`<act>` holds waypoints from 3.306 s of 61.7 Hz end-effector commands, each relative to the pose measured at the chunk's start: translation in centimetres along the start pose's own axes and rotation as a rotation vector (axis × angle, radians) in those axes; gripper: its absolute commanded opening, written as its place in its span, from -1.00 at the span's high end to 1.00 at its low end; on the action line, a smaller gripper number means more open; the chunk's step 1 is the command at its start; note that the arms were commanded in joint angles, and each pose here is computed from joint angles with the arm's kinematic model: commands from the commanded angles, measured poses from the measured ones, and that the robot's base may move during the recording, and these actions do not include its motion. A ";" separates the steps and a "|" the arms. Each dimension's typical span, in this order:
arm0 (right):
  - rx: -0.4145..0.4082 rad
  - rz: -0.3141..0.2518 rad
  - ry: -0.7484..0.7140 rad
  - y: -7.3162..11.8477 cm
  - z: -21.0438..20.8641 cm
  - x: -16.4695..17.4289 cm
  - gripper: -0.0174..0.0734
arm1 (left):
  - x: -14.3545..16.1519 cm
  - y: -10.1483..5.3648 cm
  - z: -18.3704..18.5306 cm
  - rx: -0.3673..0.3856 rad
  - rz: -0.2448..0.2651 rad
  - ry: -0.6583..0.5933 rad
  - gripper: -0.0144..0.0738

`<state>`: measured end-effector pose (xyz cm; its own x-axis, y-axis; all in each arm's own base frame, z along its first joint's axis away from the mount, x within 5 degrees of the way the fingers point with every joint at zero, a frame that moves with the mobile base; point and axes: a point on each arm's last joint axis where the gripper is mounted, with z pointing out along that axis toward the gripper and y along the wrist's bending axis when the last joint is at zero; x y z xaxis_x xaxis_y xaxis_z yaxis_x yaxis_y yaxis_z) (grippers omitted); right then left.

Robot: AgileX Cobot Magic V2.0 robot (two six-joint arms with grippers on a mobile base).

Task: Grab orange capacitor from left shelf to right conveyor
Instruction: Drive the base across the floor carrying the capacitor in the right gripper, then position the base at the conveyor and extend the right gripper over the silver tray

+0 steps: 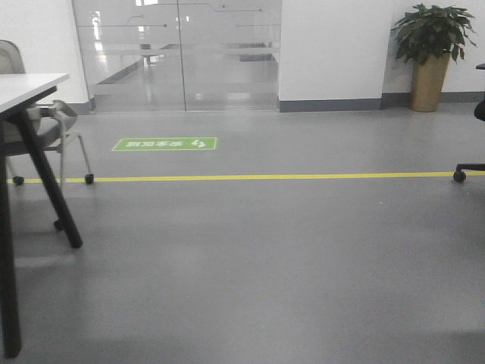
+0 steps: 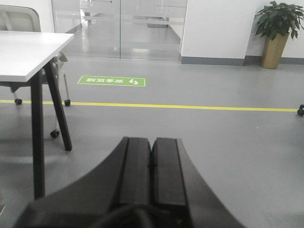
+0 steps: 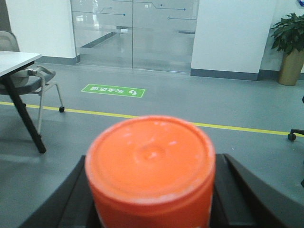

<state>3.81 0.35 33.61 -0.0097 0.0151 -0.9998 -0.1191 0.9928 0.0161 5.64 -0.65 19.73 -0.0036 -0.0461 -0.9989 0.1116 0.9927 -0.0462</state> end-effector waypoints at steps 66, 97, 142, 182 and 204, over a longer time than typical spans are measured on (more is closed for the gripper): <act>0.002 -0.013 -0.105 0.0 -0.1 -1.6 0.38 | -1.0 0.0 -0.2 0.004 -0.003 -0.104 0.96; 0.002 -0.013 -0.105 0.0 -0.1 -1.6 0.38 | -1.0 0.0 -0.2 0.004 -0.003 -0.104 0.96; 0.002 -0.013 -0.105 0.0 -0.1 -1.6 0.38 | -1.0 0.0 -0.2 0.002 -0.003 -0.105 0.96; 0.002 -0.013 -0.105 0.0 -0.1 -1.6 0.38 | -1.0 0.0 -0.2 0.002 -0.003 -0.105 0.96; 0.002 -0.013 -0.105 0.0 -0.1 -1.6 0.38 | -1.0 0.0 -0.2 0.002 -0.003 -0.105 0.96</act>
<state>3.81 0.35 33.61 -0.0097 0.0151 -0.9998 -0.1191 0.9928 0.0161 5.64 -0.65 19.73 -0.0036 -0.0461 -0.9989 0.1116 0.9927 -0.0462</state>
